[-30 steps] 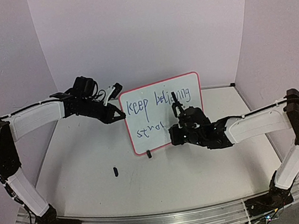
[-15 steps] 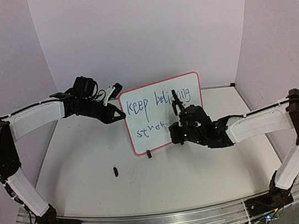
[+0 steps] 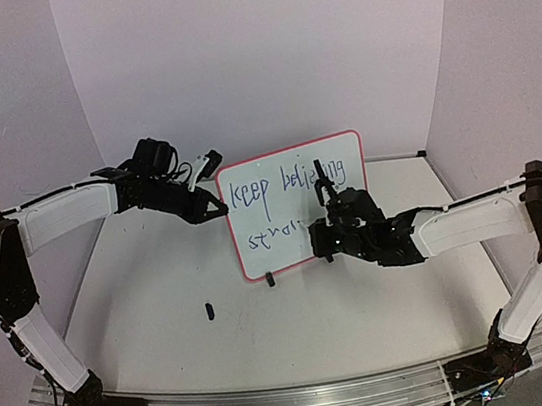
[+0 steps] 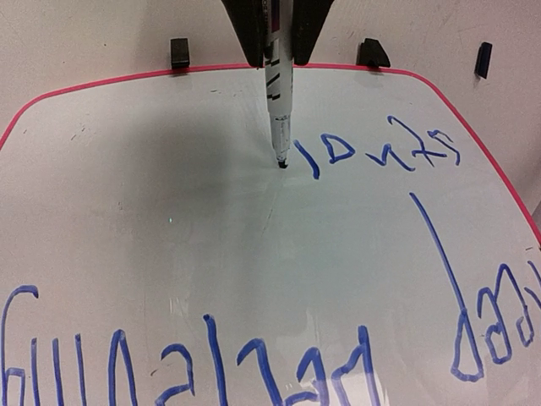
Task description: Write a sentence on the whiteboard
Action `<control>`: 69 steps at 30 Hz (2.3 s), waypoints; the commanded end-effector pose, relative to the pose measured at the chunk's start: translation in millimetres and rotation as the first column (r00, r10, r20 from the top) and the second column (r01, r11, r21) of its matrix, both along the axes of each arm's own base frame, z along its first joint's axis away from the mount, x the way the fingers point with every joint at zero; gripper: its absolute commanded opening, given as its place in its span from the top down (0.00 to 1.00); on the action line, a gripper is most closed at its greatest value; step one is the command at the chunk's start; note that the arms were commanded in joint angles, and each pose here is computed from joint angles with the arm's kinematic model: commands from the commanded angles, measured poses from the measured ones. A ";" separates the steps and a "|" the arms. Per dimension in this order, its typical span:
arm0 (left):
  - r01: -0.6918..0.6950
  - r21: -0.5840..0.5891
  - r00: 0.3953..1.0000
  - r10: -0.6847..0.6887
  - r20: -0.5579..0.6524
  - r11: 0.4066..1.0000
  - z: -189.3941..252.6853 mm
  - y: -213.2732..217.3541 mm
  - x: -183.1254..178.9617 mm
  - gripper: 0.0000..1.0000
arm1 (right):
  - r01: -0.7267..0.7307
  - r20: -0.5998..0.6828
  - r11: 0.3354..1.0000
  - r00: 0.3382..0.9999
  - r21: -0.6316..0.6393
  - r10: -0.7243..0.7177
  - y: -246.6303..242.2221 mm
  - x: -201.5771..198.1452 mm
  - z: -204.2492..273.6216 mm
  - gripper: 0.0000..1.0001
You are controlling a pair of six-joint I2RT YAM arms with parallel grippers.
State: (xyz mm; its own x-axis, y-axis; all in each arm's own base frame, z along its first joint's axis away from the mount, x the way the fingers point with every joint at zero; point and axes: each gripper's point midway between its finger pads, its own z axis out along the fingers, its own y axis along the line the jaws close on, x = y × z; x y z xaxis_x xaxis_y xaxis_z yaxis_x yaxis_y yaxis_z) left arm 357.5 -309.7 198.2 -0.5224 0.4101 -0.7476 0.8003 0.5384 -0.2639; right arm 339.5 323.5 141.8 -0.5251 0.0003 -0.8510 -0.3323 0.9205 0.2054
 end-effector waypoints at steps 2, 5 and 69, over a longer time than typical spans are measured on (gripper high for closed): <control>0.024 0.171 0.990 0.001 -0.143 0.985 -60.0 14.1 -22.5 1.00 | 0.022 0.059 0.998 0.998 0.056 -0.026 -0.2 8.1 29.5 1.00; 0.024 0.172 0.990 0.001 -0.141 0.985 -59.8 14.4 -22.5 1.00 | 0.053 0.055 0.997 0.997 0.060 -0.057 -6.2 9.5 28.2 1.00; 0.025 0.179 0.989 0.003 -0.150 0.984 -64.1 14.3 -22.9 1.00 | -0.195 0.018 0.871 0.978 0.451 0.210 -43.0 15.0 17.1 1.00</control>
